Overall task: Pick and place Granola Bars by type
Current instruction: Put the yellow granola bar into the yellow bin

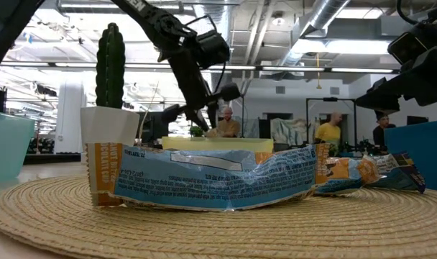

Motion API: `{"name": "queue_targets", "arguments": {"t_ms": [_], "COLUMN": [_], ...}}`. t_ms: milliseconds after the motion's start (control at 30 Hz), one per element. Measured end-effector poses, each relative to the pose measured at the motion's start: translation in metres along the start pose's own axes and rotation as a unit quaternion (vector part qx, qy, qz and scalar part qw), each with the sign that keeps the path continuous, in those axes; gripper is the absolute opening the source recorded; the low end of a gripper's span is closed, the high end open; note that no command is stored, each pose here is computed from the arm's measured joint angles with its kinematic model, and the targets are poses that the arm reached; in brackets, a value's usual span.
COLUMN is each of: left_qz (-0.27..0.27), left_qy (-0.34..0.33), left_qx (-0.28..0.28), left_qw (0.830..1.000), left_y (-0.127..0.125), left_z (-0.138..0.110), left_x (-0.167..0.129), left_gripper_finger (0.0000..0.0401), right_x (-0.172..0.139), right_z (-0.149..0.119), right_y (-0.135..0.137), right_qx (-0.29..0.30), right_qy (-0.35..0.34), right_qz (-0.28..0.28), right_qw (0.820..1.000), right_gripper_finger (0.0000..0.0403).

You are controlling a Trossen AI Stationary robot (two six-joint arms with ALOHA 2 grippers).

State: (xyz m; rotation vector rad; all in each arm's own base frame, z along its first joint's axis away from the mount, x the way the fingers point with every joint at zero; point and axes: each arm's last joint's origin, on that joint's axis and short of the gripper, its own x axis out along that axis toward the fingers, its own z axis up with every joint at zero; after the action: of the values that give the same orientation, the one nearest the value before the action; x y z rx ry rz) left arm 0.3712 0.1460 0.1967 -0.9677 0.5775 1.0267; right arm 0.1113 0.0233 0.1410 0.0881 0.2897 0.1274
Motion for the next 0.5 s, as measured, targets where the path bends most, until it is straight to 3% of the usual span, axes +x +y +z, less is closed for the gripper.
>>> {"name": "queue_targets", "arguments": {"t_ms": [500], "left_qz": [0.020], "left_qy": [0.000], "left_qx": [-0.024], "left_qw": [1.000], "left_y": [0.010], "left_z": [0.006], "left_x": [0.017], "left_gripper_finger": [0.0044], "right_x": [0.000], "right_z": [0.000], "right_y": [0.000], "right_qx": [0.000], "right_qy": [0.000], "right_qz": [0.000], "right_qw": [1.000], "right_gripper_finger": [0.0234]}}
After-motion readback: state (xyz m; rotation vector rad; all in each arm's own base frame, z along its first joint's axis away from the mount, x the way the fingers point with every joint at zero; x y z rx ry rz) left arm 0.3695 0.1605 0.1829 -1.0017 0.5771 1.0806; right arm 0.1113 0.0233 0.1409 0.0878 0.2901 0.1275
